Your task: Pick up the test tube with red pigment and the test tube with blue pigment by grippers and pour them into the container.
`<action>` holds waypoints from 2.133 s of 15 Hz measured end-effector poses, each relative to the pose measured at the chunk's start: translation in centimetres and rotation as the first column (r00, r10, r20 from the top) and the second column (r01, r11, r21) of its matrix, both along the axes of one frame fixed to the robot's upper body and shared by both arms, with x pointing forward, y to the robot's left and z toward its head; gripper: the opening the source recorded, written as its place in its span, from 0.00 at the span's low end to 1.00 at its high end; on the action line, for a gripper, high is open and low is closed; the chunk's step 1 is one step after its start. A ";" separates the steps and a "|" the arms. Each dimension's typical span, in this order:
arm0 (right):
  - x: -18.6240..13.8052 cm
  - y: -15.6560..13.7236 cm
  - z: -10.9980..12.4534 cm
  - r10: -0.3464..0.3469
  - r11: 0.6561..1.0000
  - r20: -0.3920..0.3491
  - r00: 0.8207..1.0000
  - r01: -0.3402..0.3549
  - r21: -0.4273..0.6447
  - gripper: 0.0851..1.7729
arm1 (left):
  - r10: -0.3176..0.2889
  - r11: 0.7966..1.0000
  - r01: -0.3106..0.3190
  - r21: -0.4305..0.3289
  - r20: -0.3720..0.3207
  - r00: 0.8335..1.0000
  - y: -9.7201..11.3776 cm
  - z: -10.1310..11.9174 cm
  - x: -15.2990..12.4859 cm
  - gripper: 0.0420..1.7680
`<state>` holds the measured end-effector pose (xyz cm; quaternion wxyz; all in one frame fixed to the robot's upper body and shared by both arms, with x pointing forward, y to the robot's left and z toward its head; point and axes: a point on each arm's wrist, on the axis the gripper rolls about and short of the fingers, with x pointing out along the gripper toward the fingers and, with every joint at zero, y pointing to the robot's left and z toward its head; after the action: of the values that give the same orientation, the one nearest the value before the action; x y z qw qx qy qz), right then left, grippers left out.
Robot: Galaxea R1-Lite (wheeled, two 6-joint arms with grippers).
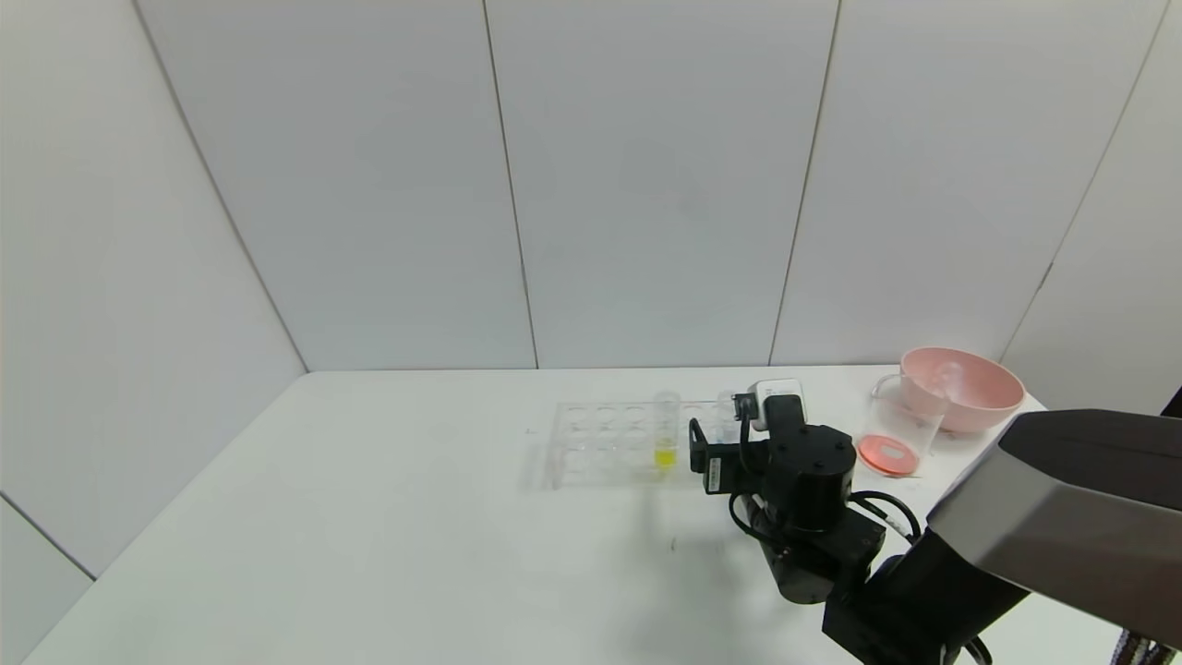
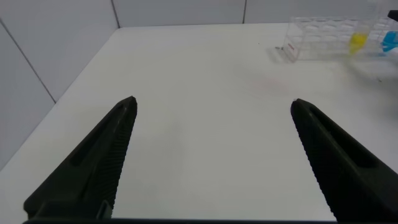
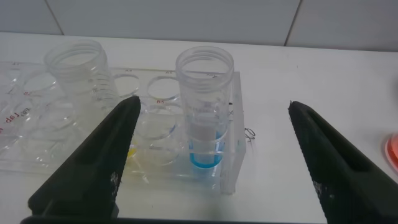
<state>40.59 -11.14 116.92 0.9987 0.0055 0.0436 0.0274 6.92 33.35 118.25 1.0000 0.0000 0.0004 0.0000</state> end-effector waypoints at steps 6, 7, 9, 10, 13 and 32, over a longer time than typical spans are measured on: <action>0.1 0.1 0.2 -0.001 1.000 0.008 1.000 0.001 0.005 0.69 | 0.000 1.000 0.000 0.000 0.000 1.000 0.0 0.0 0.0 1.00; 0.2 0.1 0.3 0.000 1.000 0.011 1.000 0.000 0.008 0.61 | 0.000 1.000 0.000 0.000 0.000 1.000 0.0 0.0 0.0 1.00; 0.2 0.1 0.3 0.001 1.000 0.014 1.000 -0.001 0.010 0.47 | 0.000 1.000 0.000 0.000 0.000 1.000 0.0 0.0 0.0 1.00; 0.2 0.2 0.3 0.002 1.000 0.014 1.000 -0.002 0.010 0.42 | 0.000 1.000 0.000 0.000 0.000 1.000 0.0 0.0 0.0 1.00; 0.2 0.2 0.3 0.003 1.000 0.014 1.000 -0.003 0.011 0.22 | 0.000 1.000 0.000 0.000 0.000 1.000 0.0 0.0 0.0 1.00; -1.5 0.2 5.8 0.035 0.999 0.130 0.991 -0.034 -0.015 0.22 | 0.000 1.000 0.000 0.000 0.000 1.000 0.0 0.0 0.0 1.00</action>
<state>39.09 -10.98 122.68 0.9988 -0.0033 -0.0212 0.0447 6.92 33.35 118.25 1.0000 0.0002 0.0004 0.0000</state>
